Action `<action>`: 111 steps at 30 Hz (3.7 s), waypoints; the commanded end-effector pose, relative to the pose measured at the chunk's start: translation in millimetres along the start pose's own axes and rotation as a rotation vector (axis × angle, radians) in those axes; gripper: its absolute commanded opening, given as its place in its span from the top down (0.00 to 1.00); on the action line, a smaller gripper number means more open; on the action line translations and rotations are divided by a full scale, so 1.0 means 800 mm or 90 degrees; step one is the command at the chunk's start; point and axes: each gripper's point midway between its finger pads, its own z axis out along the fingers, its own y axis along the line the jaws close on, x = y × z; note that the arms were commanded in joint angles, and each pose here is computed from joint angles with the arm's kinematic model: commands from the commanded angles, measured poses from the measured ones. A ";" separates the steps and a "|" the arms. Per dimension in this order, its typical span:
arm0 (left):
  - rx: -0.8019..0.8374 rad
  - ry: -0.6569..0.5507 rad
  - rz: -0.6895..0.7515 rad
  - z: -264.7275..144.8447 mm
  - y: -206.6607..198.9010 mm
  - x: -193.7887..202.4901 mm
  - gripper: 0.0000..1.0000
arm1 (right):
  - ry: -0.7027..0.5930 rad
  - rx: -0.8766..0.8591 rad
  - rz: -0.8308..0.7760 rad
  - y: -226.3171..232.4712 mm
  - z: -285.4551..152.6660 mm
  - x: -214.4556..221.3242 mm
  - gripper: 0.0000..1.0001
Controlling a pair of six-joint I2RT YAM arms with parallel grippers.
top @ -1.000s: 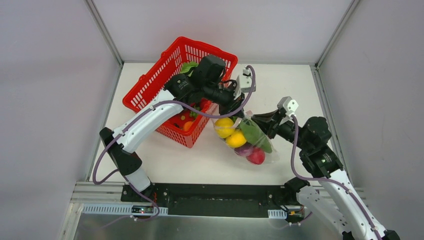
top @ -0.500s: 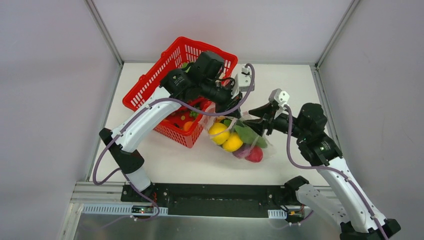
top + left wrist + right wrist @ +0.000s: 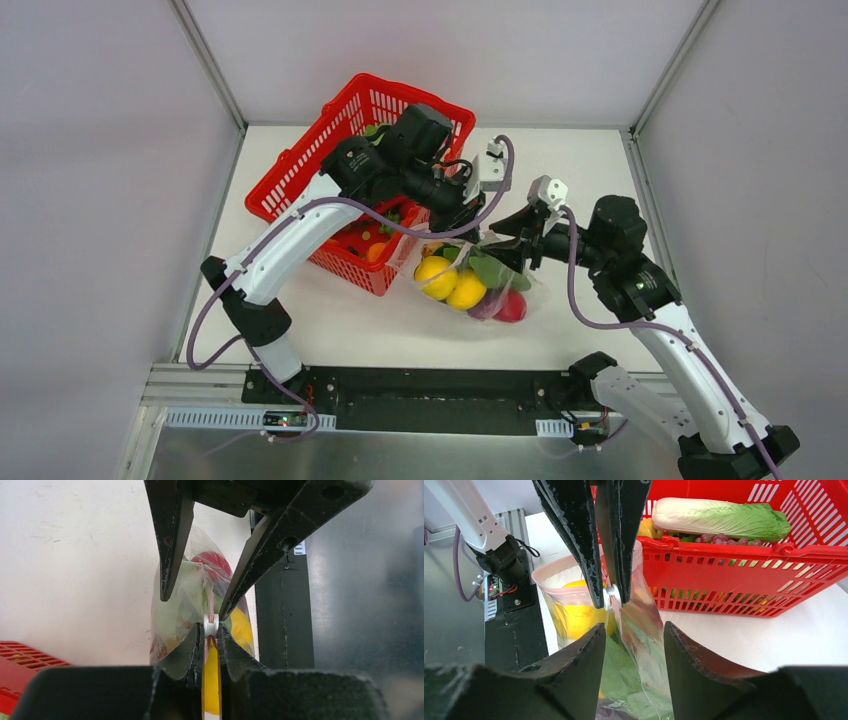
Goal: Place the food in the zip-top bag and seal the zipper
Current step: Zip the zipper food storage bag at the center of the board.
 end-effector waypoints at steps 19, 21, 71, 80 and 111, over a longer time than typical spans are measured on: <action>-0.029 -0.009 0.017 -0.004 -0.003 -0.005 1.00 | -0.065 0.076 -0.050 -0.020 -0.011 -0.035 1.00; -0.047 -0.004 0.012 -0.006 0.001 0.002 1.00 | -0.080 0.116 -0.046 -0.029 -0.017 -0.035 1.00; -0.019 -0.029 0.000 -0.036 -0.008 0.002 1.00 | 0.041 0.001 -0.080 -0.004 -0.017 -0.016 0.35; -0.011 -0.027 0.006 -0.031 -0.011 0.000 1.00 | 0.043 -0.080 -0.062 0.012 -0.004 -0.013 0.42; -0.126 -0.012 -0.024 -0.065 -0.007 0.045 1.00 | -0.062 0.370 0.010 -0.111 -0.052 -0.015 1.00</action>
